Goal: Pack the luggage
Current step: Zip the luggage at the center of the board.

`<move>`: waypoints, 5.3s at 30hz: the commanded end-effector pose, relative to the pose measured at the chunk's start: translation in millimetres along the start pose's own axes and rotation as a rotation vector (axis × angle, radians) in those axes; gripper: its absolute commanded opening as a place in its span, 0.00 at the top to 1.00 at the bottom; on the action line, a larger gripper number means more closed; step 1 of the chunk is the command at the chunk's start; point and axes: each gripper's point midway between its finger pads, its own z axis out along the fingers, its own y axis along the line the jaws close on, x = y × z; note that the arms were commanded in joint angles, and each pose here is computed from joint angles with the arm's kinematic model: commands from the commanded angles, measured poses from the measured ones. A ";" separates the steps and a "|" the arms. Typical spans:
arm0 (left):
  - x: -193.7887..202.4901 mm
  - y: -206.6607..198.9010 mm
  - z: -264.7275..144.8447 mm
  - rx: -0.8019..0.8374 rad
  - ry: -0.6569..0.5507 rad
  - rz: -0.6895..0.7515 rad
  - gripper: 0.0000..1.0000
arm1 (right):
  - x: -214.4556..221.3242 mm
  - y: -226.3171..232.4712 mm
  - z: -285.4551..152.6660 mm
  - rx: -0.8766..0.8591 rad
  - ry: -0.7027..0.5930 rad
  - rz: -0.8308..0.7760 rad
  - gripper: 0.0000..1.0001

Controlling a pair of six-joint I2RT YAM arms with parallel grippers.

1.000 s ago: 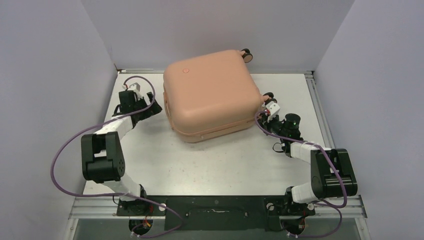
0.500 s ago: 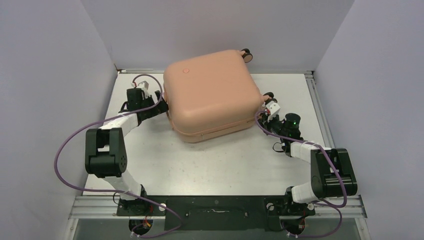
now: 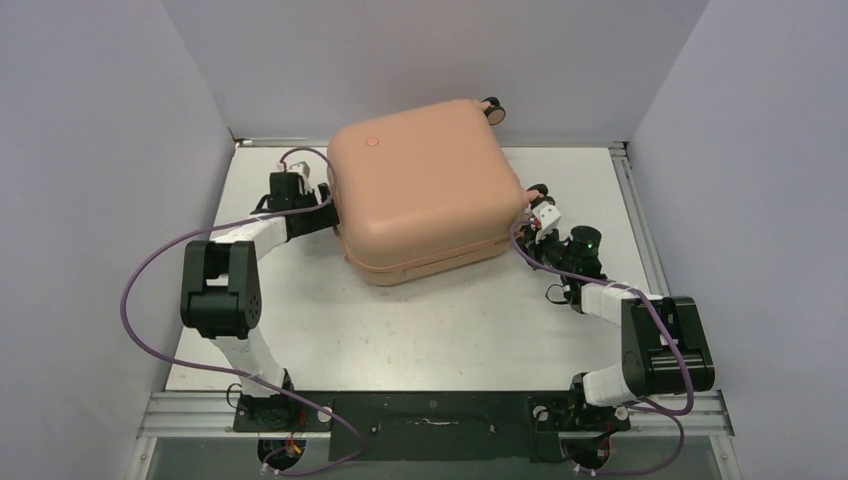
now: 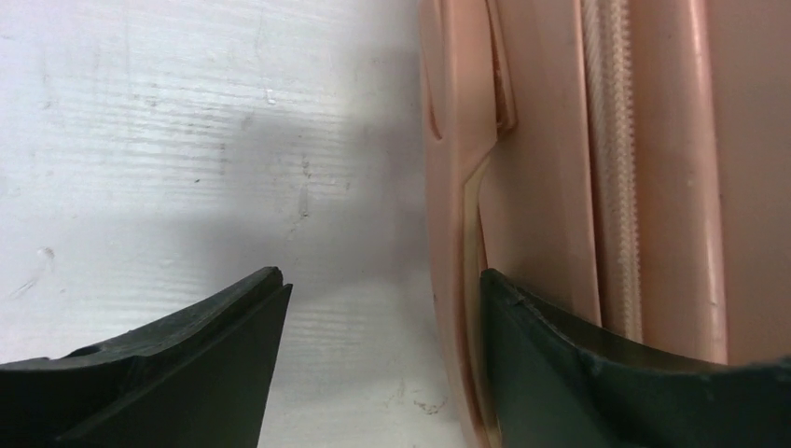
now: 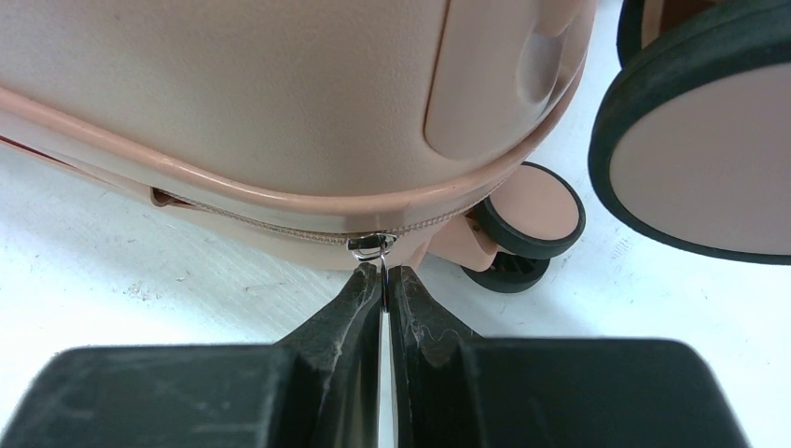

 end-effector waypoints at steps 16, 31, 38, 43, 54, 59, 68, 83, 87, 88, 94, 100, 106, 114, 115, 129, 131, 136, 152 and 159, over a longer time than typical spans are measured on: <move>-27.2 13.3 2.6 -0.073 0.056 0.161 1.00 | -13.8 -67.7 -5.5 0.202 -0.037 -0.003 0.95; -24.5 41.4 5.6 -0.043 0.168 0.353 1.00 | -17.9 -124.6 19.3 0.240 -0.066 0.224 0.95; -21.4 36.6 3.9 0.056 0.227 0.444 1.00 | -18.6 -142.8 47.5 0.153 -0.030 0.146 0.95; -19.9 32.0 -0.1 0.114 0.239 0.525 1.00 | -28.5 -138.5 49.6 0.051 -0.059 -0.008 0.95; -18.5 55.2 -12.1 0.157 0.299 0.604 1.00 | -25.6 -60.6 -6.8 -0.124 -0.078 -0.309 0.95; -22.4 76.2 -20.5 0.157 0.320 0.621 1.00 | -18.9 -21.1 -30.2 -0.211 -0.074 -0.330 0.95; -43.9 95.0 -12.0 0.091 0.292 0.618 1.00 | -5.8 -18.5 -32.8 -0.132 -0.017 -0.236 0.95; -48.3 90.4 -4.8 0.110 0.289 0.628 1.00 | -2.4 -90.1 22.1 -0.052 -0.040 0.235 0.95; -47.4 87.2 -5.4 0.134 0.286 0.638 1.00 | -0.3 -101.1 34.9 -0.065 -0.037 0.287 0.95; -47.6 85.3 -5.2 0.143 0.283 0.640 1.00 | -0.5 -104.2 38.4 -0.072 -0.035 0.307 0.95; -52.0 79.4 -8.9 0.171 0.275 0.657 1.00 | -8.4 -124.8 56.4 -0.036 -0.043 0.312 0.95; -52.7 78.1 -10.6 0.183 0.280 0.667 1.00 | -27.6 -132.5 80.1 0.003 -0.030 0.241 0.95; -48.2 74.9 -10.6 0.209 0.288 0.668 1.00 | -51.7 -123.0 107.1 0.046 -0.055 0.213 0.95; -43.6 72.6 -14.2 0.236 0.303 0.689 1.00 | -67.5 -136.9 145.0 0.094 -0.036 0.247 0.95; -43.3 72.2 -14.4 0.239 0.303 0.689 1.00 | -67.7 -138.8 150.7 0.096 -0.031 0.251 0.95; -36.7 61.8 -19.8 0.305 0.311 0.692 1.00 | -75.4 -148.8 222.2 0.154 0.072 0.223 0.95; -34.4 60.1 -20.9 0.321 0.314 0.695 1.00 | -77.4 -152.6 227.9 0.183 0.081 0.219 0.95; -28.3 58.2 -23.5 0.344 0.323 0.704 1.00 | -99.4 -146.2 237.3 0.168 0.042 0.216 0.94; -29.9 37.1 -17.0 0.387 0.338 0.909 1.00 | -135.8 -16.0 148.5 -0.245 -0.099 0.210 0.95; -29.9 -1.0 3.4 0.425 0.317 1.078 1.00 | -106.7 43.0 101.0 -0.315 -0.049 0.126 0.95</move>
